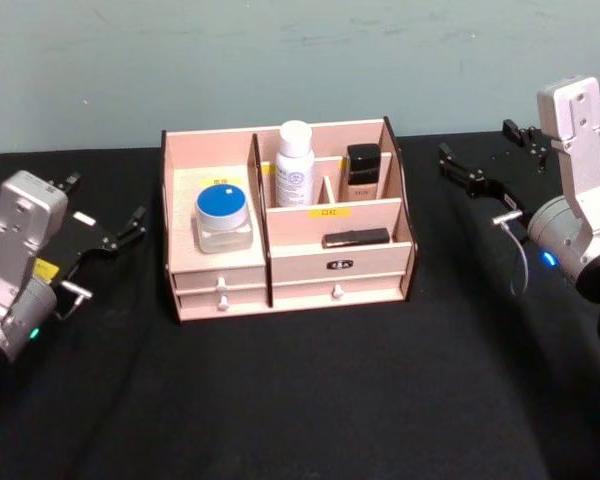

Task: Pick up the facial cleanser and watermelon frost from the table and place them into the tiered storage box.

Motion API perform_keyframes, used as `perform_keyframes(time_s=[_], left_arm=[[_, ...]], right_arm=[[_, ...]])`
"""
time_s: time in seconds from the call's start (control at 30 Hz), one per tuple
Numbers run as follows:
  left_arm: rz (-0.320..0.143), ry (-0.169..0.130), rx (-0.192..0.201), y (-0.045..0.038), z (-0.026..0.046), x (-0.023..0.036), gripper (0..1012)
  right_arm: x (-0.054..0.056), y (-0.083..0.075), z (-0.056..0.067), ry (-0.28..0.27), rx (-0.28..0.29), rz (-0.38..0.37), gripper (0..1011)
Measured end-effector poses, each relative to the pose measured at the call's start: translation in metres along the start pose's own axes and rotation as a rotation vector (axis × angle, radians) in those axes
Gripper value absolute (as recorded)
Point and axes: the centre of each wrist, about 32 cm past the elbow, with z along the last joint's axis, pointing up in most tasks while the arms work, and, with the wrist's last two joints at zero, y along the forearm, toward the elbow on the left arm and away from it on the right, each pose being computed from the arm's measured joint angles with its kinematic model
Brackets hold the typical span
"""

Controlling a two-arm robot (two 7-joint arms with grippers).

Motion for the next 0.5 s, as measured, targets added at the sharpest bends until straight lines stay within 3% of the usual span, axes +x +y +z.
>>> perform_keyframes(time_s=[0.5], left_arm=[[0.0,0.0,0.0,0.0,0.0,0.0,1010]], right_arm=[[0.0,0.0,0.0003,0.001,0.001,0.0,1002]])
